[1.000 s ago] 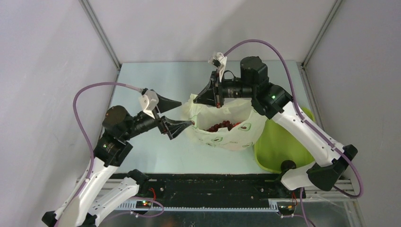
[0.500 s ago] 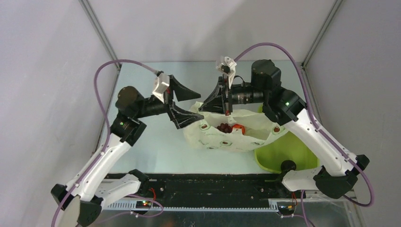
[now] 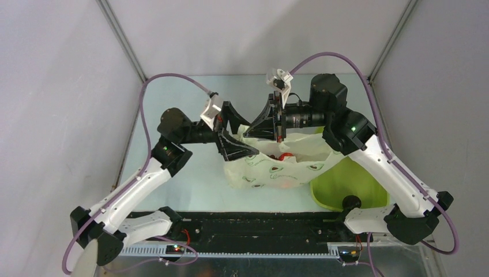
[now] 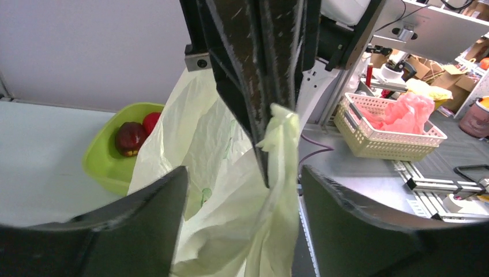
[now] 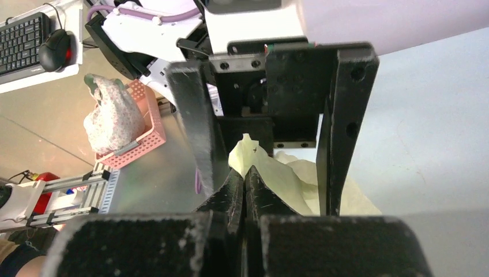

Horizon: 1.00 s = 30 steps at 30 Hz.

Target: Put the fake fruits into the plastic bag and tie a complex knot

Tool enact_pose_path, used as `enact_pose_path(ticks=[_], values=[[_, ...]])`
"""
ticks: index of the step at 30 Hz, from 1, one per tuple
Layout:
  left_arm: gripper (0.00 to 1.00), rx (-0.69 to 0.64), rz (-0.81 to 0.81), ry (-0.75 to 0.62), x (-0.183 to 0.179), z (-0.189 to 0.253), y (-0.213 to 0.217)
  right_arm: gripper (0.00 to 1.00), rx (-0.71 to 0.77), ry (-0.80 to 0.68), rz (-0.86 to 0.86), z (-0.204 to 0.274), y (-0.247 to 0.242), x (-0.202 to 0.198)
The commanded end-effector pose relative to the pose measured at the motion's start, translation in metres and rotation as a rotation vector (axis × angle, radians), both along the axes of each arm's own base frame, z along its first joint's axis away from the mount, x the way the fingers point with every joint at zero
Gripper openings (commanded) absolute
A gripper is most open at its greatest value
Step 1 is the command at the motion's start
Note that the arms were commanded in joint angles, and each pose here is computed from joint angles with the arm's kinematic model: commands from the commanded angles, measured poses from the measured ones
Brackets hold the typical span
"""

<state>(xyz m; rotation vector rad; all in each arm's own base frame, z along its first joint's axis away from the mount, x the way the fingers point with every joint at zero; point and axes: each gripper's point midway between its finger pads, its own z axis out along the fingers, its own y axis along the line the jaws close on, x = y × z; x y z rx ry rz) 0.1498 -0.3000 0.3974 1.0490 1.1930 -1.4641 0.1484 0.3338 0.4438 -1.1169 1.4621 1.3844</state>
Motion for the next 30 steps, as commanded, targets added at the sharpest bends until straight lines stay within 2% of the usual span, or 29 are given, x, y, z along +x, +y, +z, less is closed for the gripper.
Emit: enact_pose_path(ticks=[1, 5, 9, 14, 16, 21, 23, 24, 25, 26, 29, 30], values=[[0.67, -0.018, -0.022, 0.017, -0.004, -0.006, -0.006, 0.00, 0.068, -0.045, 0.013, 0.022, -0.004, -0.008], [0.45, -0.028, -0.021, 0.059, -0.010, -0.021, -0.007, 0.00, 0.082, -0.057, -0.023, 0.025, -0.004, -0.002], [0.34, -0.009, -0.011, 0.111, -0.014, -0.044, -0.008, 0.00, 0.092, -0.061, -0.067, 0.025, -0.005, 0.008], [0.06, -0.026, 0.022, 0.127, -0.014, -0.045, -0.005, 0.00, 0.090, -0.062, -0.094, 0.022, -0.005, 0.015], [0.01, -0.026, 0.045, 0.127, -0.012, -0.045, -0.004, 0.00, 0.088, -0.061, -0.109, 0.021, -0.005, 0.017], [0.00, 0.022, 0.175, 0.164, 0.008, -0.053, -0.002, 0.01, 0.067, -0.076, -0.209, 0.017, -0.013, 0.030], [0.00, 0.098, 0.231, 0.212, 0.016, -0.067, 0.001, 0.20, 0.052, -0.093, -0.272, 0.016, -0.020, 0.037], [0.00, 0.104, 0.251, 0.208, 0.020, -0.063, 0.002, 0.38, 0.051, -0.113, -0.287, 0.018, -0.025, 0.037], [0.00, 0.146, 0.263, 0.224, 0.021, -0.072, 0.005, 0.48, 0.038, -0.115, -0.321, 0.018, -0.029, 0.040], [0.00, 0.156, 0.270, 0.224, 0.024, -0.069, 0.005, 0.67, 0.040, -0.134, -0.343, 0.022, -0.035, 0.041], [0.00, 0.248, 0.257, 0.261, 0.026, -0.081, 0.013, 0.96, 0.013, -0.165, -0.449, 0.030, -0.059, 0.048], [0.00, 0.261, 0.255, 0.265, 0.027, -0.083, 0.015, 0.98, 0.002, -0.167, -0.477, 0.029, -0.067, 0.051]])
